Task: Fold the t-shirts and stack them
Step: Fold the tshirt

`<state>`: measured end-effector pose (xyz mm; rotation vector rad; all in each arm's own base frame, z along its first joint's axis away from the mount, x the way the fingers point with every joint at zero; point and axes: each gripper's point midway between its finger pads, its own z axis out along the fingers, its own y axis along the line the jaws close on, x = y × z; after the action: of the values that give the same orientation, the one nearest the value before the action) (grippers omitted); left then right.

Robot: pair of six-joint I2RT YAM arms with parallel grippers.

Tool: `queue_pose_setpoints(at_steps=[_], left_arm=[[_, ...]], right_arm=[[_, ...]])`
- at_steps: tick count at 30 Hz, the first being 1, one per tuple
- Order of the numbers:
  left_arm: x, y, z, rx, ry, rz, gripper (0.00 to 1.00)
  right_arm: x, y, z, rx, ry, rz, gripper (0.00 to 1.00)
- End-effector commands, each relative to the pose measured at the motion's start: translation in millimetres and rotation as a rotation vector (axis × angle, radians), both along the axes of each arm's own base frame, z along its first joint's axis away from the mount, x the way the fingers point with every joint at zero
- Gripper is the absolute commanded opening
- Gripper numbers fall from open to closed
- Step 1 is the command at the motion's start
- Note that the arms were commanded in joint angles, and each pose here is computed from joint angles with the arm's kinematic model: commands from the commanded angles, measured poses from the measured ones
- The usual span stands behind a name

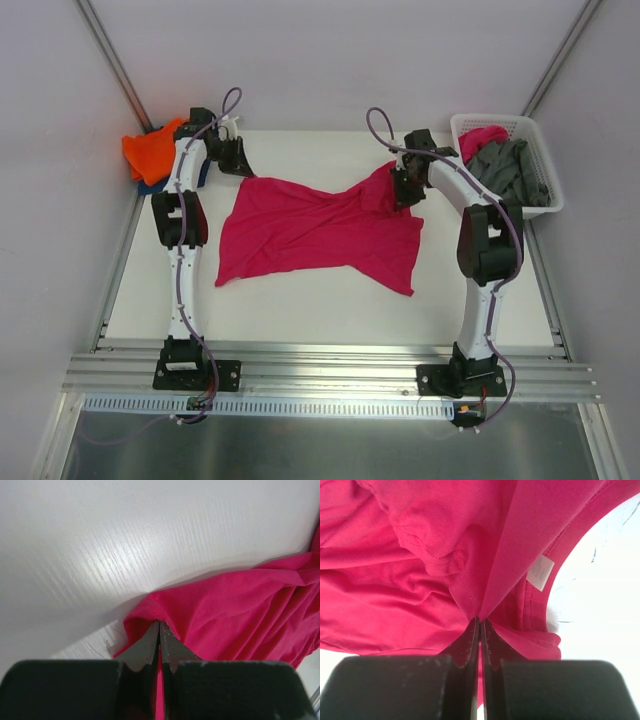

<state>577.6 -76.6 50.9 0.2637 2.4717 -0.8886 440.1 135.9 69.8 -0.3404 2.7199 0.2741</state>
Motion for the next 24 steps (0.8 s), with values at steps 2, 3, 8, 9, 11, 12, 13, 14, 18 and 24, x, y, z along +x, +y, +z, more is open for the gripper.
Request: queue_pose_setpoints(at_steps=[2,3,8,9,11,12,13,14,18,24], left_arm=[[-9,-9,107,-0.027,-0.16,-0.031,0.0],[-12,-9,114,-0.023,-0.169,-0.03,0.0],[-20,-2,166,0.021,-0.259,-0.004,0.0],[-23,0,172,0.029,-0.266,0.001,0.0],[-31,2,196,0.04,-0.308,0.004,0.0],[-35,3,200,0.049,-0.309,0.006,0.0],[-38,6,207,0.055,-0.316,0.014,0.0],[-46,7,223,0.061,-0.342,0.016,0.0],[-64,23,249,0.073,-0.374,0.042,0.0],[-90,35,285,0.093,-0.434,0.061,0.0]], right_arm=[[19,0,68,0.03,-0.171,0.01,0.01],[21,-1,71,0.031,-0.18,0.005,0.01],[27,-17,98,0.049,-0.238,-0.033,0.0],[27,-21,101,0.053,-0.24,-0.042,0.01],[27,-34,112,0.058,-0.262,-0.07,0.01],[26,-37,117,0.062,-0.272,-0.077,0.01],[25,-41,123,0.069,-0.282,-0.091,0.0],[24,-50,134,0.074,-0.305,-0.112,0.01],[19,-72,171,0.098,-0.386,-0.155,0.0],[4,-89,217,0.135,-0.485,-0.19,0.0]])
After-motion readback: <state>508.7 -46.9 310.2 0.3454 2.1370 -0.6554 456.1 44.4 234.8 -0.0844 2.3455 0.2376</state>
